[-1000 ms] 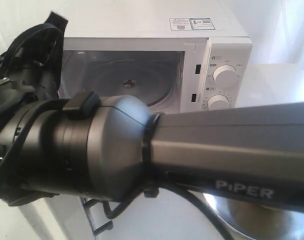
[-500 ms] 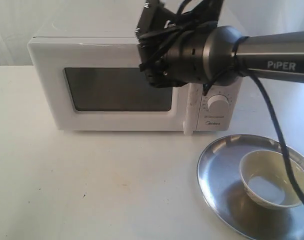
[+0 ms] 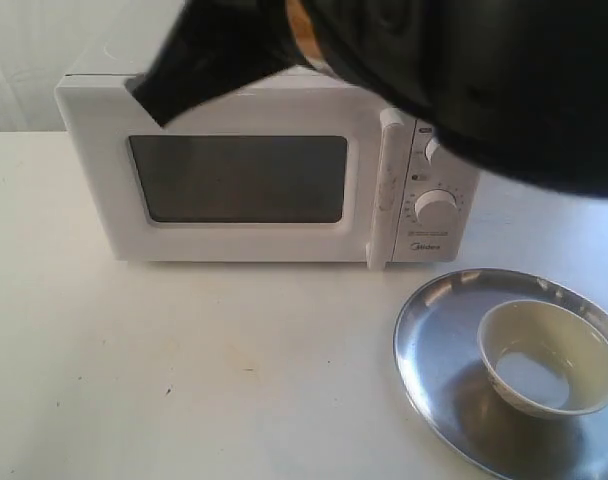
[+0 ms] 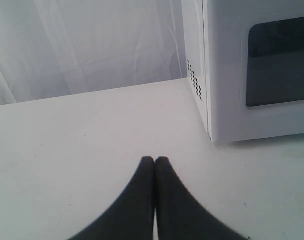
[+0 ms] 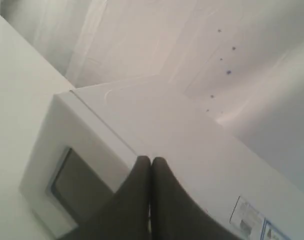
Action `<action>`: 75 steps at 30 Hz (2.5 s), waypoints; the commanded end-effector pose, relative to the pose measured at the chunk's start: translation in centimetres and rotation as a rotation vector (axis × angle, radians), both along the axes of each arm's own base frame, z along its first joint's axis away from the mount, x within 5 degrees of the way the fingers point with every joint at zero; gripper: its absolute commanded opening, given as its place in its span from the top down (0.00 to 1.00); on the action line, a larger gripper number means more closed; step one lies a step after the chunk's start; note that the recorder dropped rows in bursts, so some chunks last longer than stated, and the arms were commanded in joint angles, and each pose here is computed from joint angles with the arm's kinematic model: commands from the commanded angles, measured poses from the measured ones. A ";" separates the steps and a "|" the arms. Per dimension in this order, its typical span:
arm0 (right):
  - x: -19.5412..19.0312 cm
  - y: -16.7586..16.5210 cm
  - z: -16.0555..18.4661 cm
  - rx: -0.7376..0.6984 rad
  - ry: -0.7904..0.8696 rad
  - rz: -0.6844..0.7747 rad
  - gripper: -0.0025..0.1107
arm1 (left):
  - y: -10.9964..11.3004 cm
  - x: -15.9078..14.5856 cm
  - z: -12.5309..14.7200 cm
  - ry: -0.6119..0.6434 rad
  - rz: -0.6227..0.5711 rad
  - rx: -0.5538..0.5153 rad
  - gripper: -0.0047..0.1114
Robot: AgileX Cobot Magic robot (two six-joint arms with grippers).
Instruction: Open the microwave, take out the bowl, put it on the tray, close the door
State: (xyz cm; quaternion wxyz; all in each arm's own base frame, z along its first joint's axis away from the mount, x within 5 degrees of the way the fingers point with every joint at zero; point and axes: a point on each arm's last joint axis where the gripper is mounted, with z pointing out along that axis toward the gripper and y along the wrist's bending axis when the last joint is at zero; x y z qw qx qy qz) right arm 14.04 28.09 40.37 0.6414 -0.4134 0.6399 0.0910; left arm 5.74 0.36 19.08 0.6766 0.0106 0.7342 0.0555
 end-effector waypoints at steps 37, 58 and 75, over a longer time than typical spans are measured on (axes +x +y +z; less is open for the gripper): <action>-9.3 -25.9 -13.9 0.798 0.171 0.124 0.98 | 0.0 0.0 0.1 -0.009 -0.001 -0.007 0.96; -8.9 -25.5 -15.8 0.746 0.180 0.087 0.98 | 0.0 0.0 0.1 -0.009 -0.001 -0.007 0.96; -8.8 -25.8 -18.7 0.678 0.157 -0.151 0.98 | 0.0 0.0 0.1 -0.009 -0.001 -0.007 0.96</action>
